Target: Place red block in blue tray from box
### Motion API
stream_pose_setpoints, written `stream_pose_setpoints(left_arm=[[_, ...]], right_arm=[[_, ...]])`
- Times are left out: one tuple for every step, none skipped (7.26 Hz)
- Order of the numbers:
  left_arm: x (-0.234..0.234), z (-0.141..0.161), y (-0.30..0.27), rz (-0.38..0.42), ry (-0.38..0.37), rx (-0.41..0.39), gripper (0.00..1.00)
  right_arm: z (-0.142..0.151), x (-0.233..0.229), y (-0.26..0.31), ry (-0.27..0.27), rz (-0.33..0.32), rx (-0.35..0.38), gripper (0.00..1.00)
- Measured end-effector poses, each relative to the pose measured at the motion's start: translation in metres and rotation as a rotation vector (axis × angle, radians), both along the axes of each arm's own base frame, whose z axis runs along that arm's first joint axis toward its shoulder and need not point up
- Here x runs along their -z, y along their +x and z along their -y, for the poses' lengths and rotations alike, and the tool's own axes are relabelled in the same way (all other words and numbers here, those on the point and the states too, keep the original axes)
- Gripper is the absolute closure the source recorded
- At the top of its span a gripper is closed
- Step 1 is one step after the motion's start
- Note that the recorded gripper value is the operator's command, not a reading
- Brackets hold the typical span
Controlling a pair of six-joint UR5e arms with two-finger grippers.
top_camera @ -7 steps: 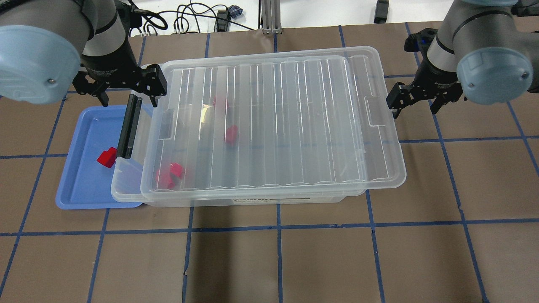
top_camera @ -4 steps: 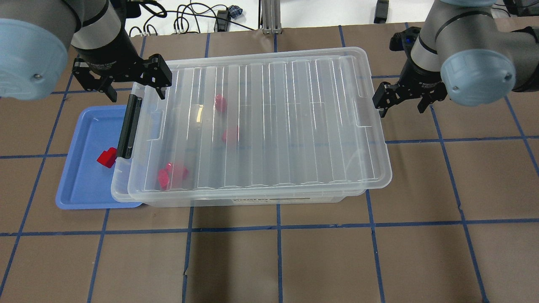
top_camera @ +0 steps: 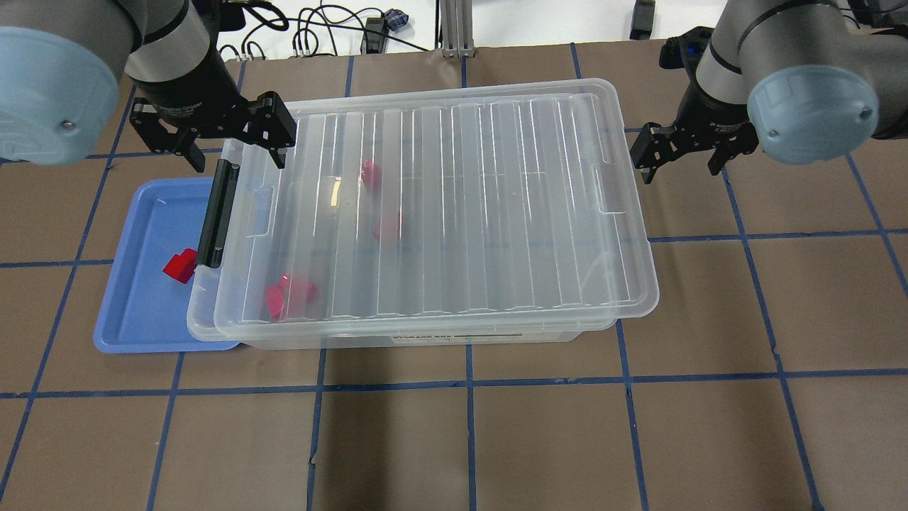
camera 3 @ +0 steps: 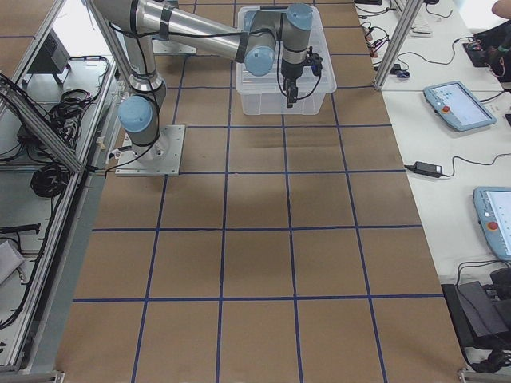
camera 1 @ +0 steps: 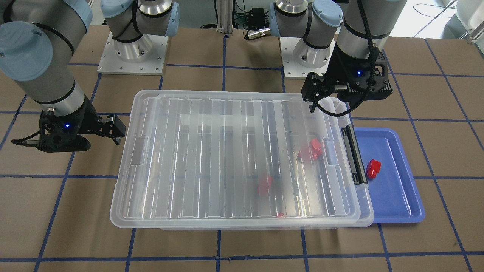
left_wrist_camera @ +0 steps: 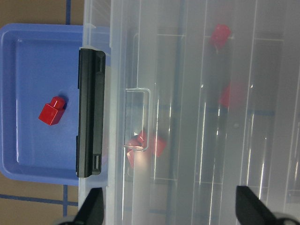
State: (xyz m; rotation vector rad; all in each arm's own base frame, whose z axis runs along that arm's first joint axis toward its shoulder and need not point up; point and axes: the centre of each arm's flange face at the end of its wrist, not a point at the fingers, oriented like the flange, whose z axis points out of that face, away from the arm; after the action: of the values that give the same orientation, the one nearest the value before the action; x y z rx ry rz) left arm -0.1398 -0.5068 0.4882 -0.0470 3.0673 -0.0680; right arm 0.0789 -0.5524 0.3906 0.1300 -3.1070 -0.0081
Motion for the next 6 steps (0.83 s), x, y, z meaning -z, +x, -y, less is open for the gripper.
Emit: stream_pose_setpoints(left_arm=[[-0.002, -0.002, -0.001, 0.001, -0.003, 0.021, 0.0], [-0.001, 0.0, -0.002, 0.0, -0.002, 0.046, 0.0], [0.0, 0.004, -0.001, 0.0, 0.0, 0.079, 0.0], [0.004, 0.007, -0.001, 0.001, 0.007, 0.1, 0.0], [0.007, 0.008, -0.001, 0.001, 0.015, 0.109, 0.0], [0.009, 0.007, -0.001, 0.001, 0.02, 0.115, 0.0]], right_arm=[[-0.003, -0.027, 0.002, 0.006, 0.001, 0.006, 0.0], [-0.011, -0.056, 0.011, 0.003, 0.005, 0.023, 0.0], [-0.019, -0.075, 0.028, -0.009, 0.002, 0.053, 0.0], [-0.024, -0.081, 0.042, -0.016, 0.0, 0.074, 0.0], [-0.026, -0.082, 0.049, -0.02, 0.003, 0.084, 0.0], [-0.027, -0.082, 0.052, -0.022, 0.006, 0.088, 0.0]])
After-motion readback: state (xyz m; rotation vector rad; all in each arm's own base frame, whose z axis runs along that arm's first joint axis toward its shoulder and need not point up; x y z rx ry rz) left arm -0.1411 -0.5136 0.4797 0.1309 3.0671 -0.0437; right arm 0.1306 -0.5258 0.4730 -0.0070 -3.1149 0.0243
